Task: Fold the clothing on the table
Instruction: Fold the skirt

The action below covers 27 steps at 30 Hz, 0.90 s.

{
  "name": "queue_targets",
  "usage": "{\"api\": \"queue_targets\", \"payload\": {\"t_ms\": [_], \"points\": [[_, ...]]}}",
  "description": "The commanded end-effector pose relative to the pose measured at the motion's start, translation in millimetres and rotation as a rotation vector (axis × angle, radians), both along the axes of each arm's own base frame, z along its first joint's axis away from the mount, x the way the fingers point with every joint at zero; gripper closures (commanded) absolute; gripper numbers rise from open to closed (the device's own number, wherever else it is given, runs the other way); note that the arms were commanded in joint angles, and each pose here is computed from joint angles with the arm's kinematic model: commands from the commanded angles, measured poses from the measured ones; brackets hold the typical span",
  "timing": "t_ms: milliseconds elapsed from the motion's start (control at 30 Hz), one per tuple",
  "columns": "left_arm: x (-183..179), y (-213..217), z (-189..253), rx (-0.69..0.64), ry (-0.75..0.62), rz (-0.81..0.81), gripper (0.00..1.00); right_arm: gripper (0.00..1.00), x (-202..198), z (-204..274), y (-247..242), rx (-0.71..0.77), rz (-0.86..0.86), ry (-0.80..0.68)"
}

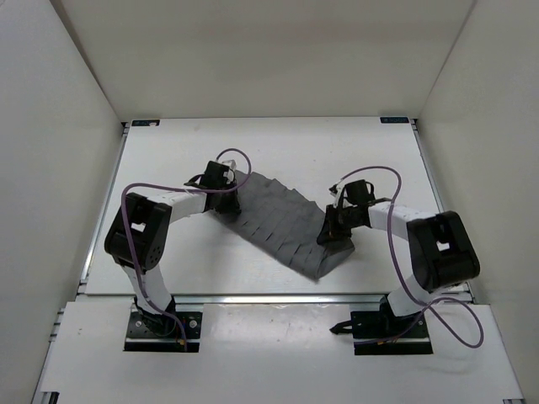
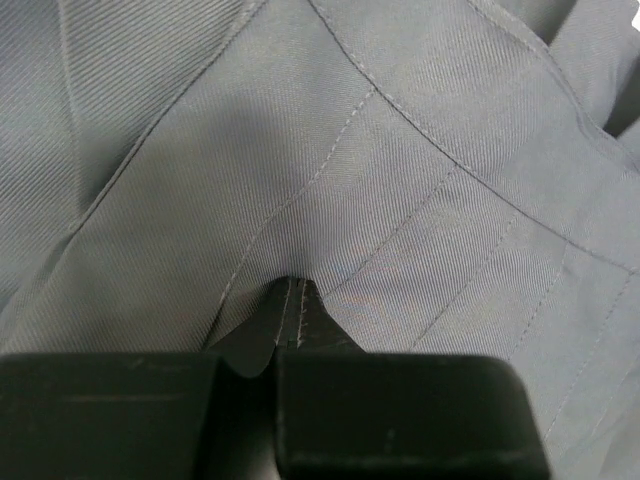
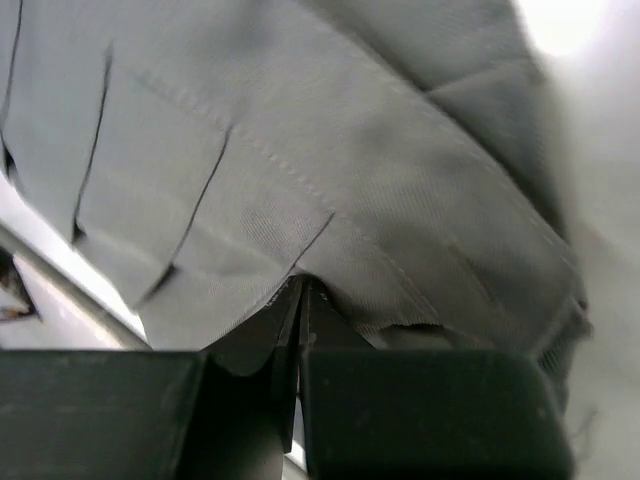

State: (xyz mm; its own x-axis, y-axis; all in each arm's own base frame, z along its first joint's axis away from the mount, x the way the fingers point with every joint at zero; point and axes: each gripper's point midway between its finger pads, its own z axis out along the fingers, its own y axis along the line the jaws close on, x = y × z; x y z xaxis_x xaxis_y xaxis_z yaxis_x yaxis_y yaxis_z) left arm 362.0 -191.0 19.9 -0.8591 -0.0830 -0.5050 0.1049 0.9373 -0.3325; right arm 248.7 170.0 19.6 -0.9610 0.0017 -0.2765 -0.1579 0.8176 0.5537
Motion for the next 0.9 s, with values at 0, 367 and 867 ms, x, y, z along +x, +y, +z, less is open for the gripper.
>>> {"api": "queue_targets", "payload": {"t_ms": [0, 367, 867], "points": [[-4.1, -6.6, 0.0, -0.022, 0.039, 0.004, 1.00, 1.00, 37.0, -8.4, -30.9, -0.099, -0.029, -0.044], [-24.9, -21.2, -1.7, -0.045, 0.110, -0.022, 1.00, 1.00, 143.2, -4.6, -53.4, -0.116, -0.033, -0.078], [31.3, -0.2, 86.1, -0.034, -0.139, -0.028, 0.52, 0.20, 129.1, 98.7, -58.9, -0.055, -0.096, -0.272]]}}
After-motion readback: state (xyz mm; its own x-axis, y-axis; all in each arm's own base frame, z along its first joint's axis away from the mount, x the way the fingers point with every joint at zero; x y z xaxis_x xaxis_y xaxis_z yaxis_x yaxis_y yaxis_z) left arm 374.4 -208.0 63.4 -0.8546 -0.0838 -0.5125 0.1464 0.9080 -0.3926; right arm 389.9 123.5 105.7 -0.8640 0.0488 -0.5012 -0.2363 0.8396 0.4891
